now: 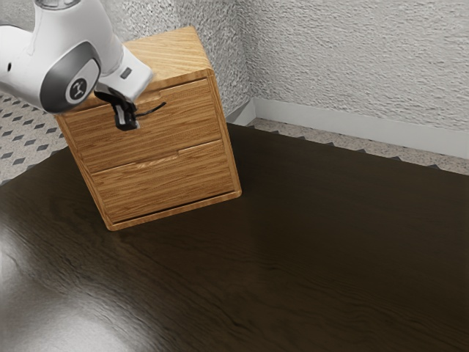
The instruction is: Pull the drawer handle with one arm to open the drawer
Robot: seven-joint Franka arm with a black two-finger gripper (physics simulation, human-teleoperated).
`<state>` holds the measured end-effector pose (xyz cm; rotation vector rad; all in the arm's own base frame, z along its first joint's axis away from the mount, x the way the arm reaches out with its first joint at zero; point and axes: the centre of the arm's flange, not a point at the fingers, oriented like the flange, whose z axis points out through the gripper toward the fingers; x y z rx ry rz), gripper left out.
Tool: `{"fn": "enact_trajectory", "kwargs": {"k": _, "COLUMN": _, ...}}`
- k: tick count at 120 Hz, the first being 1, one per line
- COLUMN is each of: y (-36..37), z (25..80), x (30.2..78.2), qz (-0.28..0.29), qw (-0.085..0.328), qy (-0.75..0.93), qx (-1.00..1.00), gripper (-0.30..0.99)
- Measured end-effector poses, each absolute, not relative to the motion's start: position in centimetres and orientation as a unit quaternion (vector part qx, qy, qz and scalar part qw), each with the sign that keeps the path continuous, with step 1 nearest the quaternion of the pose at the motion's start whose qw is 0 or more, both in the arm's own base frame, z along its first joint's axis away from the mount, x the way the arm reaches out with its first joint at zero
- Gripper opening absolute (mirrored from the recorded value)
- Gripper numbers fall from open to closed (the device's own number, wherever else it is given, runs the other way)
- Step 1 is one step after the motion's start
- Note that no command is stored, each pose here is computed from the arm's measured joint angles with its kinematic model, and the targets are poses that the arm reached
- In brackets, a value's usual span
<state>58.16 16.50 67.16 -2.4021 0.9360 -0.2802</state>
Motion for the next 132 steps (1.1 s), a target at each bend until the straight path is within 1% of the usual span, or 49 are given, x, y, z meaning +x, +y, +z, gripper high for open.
{"fn": "enact_trajectory", "kwargs": {"k": 21, "y": 18.1, "z": 66.5, "x": 58.2, "qz": -0.096, "qw": 0.269, "qy": 0.351, "qx": -0.892, "gripper": 0.18}}
{"fn": "enact_trajectory", "kwargs": {"k": 32, "y": 17.7, "z": 66.4, "x": 58.4, "qz": -0.096, "qw": 0.27, "qy": 0.359, "qx": -0.888, "gripper": 0.08}}
{"fn": "enact_trajectory", "kwargs": {"k": 41, "y": 16.9, "z": 66.4, "x": 58.6, "qz": -0.096, "qw": 0.269, "qy": 0.367, "qx": -0.885, "gripper": 0.01}}
{"fn": "enact_trajectory", "kwargs": {"k": 51, "y": 15.3, "z": 66.6, "x": 58.6, "qz": -0.097, "qw": 0.27, "qy": 0.38, "qx": -0.879, "gripper": -0.02}}
{"fn": "enact_trajectory", "kwargs": {"k": 62, "y": 13.8, "z": 67.0, "x": 57.5, "qz": -0.093, "qw": 0.276, "qy": 0.388, "qx": -0.874, "gripper": -0.05}}
{"fn": "enact_trajectory", "kwargs": {"k": 79, "y": 13.6, "z": 66.0, "x": 57.3, "qz": -0.082, "qw": 0.272, "qy": 0.392, "qx": -0.875, "gripper": -0.1}}
{"fn": "enact_trajectory", "kwargs": {"k": 80, "y": 13.4, "z": 66.0, "x": 57.3, "qz": -0.082, "qw": 0.272, "qy": 0.393, "qx": -0.874, "gripper": -0.12}}
{"fn": "enact_trajectory", "kwargs": {"k": 91, "y": 12.1, "z": 65.6, "x": 56.2, "qz": -0.073, "qw": 0.273, "qy": 0.398, "qx": -0.873, "gripper": 0.04}}
{"fn": "enact_trajectory", "kwargs": {"k": 99, "y": 11.5, "z": 65.7, "x": 55.9, "qz": -0.072, "qw": 0.273, "qy": 0.401, "qx": -0.872, "gripper": -0.02}}
{"fn": "enact_trajectory", "kwargs": {"k": 108, "y": 11.3, "z": 65.8, "x": 55.7, "qz": -0.073, "qw": 0.274, "qy": 0.401, "qx": -0.871, "gripper": -0.05}}
{"fn": "enact_trajectory", "kwargs": {"k": 129, "y": 11.1, "z": 65.9, "x": 55.5, "qz": -0.072, "qw": 0.272, "qy": 0.4, "qx": -0.872, "gripper": -0.03}}
{"fn": "enact_trajectory", "kwargs": {"k": 132, "y": 11.2, "z": 65.9, "x": 55.4, "qz": -0.072, "qw": 0.272, "qy": 0.399, "qx": -0.873, "gripper": 0.02}}
